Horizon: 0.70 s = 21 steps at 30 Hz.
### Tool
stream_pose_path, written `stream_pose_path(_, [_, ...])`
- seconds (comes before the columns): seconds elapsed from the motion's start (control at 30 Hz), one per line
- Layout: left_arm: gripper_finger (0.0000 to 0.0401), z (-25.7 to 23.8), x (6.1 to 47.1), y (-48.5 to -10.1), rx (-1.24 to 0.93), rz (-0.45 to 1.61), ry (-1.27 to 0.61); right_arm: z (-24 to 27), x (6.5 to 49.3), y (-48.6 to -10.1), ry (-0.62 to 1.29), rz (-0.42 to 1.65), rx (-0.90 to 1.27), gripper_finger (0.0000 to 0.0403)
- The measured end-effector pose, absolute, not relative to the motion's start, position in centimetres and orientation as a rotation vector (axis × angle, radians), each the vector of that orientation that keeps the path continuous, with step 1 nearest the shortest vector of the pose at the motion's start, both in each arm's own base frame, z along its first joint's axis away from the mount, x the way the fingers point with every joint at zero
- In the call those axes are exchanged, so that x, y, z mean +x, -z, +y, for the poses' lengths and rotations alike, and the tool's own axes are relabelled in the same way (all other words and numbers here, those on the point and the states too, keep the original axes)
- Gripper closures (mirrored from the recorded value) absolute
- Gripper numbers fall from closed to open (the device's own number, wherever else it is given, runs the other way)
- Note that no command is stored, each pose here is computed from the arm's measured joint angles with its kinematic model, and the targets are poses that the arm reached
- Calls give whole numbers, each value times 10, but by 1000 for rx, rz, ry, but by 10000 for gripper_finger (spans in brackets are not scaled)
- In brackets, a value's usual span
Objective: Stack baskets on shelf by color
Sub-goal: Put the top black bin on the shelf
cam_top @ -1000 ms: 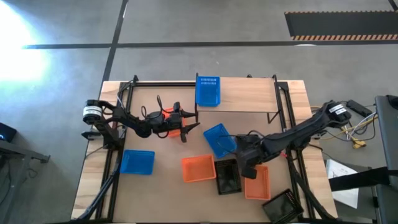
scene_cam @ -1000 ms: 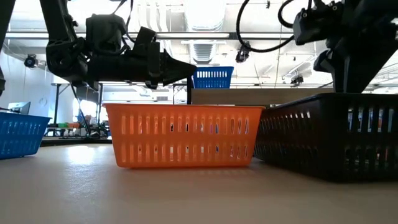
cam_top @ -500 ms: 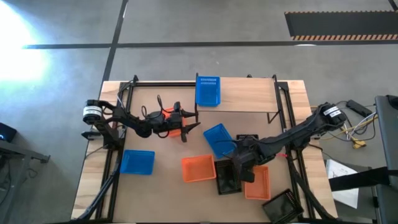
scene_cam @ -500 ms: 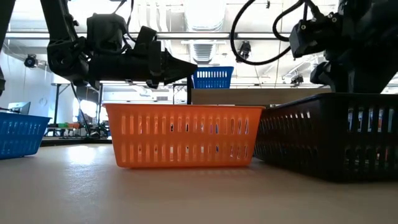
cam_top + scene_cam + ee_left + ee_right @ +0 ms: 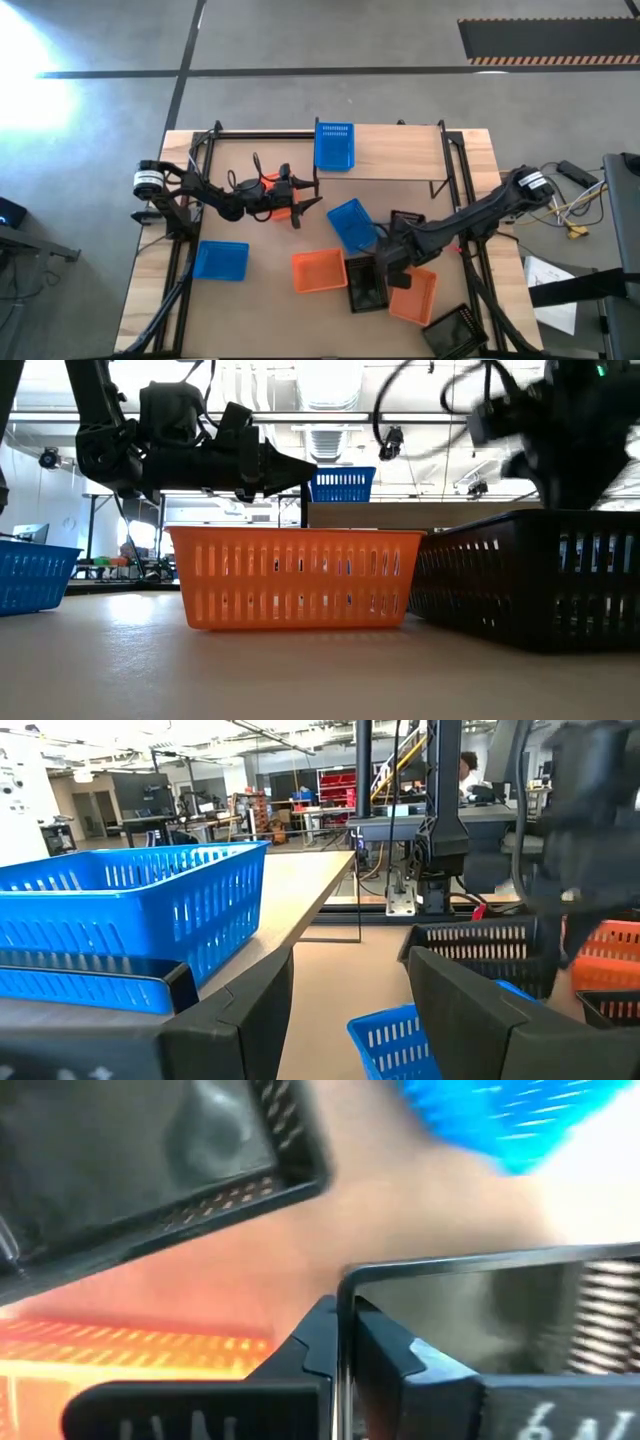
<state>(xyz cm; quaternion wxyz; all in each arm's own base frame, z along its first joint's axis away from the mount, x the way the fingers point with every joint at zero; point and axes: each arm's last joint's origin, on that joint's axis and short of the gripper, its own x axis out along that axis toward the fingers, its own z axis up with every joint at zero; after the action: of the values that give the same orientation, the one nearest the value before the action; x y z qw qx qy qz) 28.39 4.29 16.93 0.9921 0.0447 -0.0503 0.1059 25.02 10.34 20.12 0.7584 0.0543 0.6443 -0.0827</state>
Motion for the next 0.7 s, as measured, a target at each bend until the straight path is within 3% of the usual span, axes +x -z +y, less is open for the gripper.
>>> stream_pose_path(0.37, [216,43,284,-169,97,-99,-213,76,280,-331,266,1113,-176,392])
stream_pose_path(0.5, [216,43,284,-166,95,-70,-211,27,291,-348,312,1114,-245,392])
stream_pose_path(0.7, [216,39,281,-161,85,-23,-195,-52,293,-343,406,1220,-278,392])
